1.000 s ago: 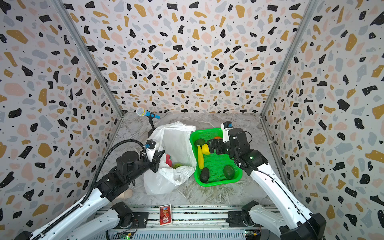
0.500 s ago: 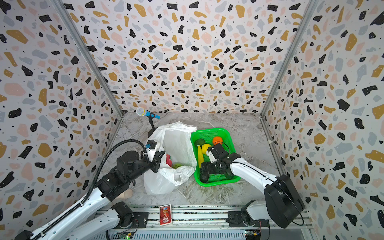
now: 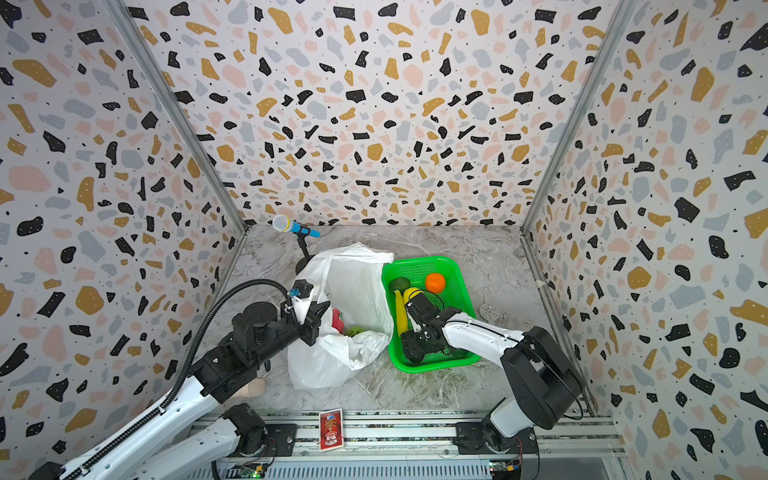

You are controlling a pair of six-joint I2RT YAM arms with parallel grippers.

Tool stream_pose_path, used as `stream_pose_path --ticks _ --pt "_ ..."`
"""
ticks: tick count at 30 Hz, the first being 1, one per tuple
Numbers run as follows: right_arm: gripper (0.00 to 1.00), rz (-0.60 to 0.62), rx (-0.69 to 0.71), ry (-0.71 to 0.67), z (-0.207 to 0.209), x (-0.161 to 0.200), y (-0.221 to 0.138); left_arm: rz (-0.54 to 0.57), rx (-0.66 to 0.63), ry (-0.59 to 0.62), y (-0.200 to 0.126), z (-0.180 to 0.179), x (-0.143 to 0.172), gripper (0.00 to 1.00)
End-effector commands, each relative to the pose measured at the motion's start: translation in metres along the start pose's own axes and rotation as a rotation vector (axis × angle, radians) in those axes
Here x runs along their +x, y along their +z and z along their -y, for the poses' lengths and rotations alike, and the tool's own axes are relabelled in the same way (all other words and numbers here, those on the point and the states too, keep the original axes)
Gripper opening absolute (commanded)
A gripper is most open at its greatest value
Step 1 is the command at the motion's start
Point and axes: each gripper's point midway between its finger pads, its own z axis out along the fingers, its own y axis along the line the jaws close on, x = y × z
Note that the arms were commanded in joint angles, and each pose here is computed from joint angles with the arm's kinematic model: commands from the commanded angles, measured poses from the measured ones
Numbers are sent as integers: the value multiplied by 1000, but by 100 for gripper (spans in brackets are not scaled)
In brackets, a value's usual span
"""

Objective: Place the fruits into the plastic bag
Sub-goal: Pick up the fruit from the bin.

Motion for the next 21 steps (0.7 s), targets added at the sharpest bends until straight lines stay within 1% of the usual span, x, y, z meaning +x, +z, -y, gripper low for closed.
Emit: stream_pose_path --ticks 1,3,6,9,12,15,17,19,21 --pt "67 83 84 -11 10 -21 -12 54 9 4 -3 1 -16 0" --pt "61 91 92 -17 10 -24 -15 51 13 4 -2 2 -16 0" --pt "58 134 91 -21 9 -32 -29 53 19 2 -1 3 -17 0" --pt "52 222 100 -21 7 -51 -58 50 26 3 -1 4 -17 0" --pt "44 354 72 -33 -4 -78 -103 48 27 4 -1 4 -16 0" --pt "43 486 -35 -84 -34 -103 -151 47 31 2 0 5 -15 0" --pt "43 543 -149 -146 -66 -114 -175 49 32 2 0 5 -15 0" --pt "43 562 -257 -189 -94 -119 -187 52 32 -1 0 5 -16 0" --pt "44 569 -347 -226 -120 -122 -193 57 32 -3 -1 5 -17 0"
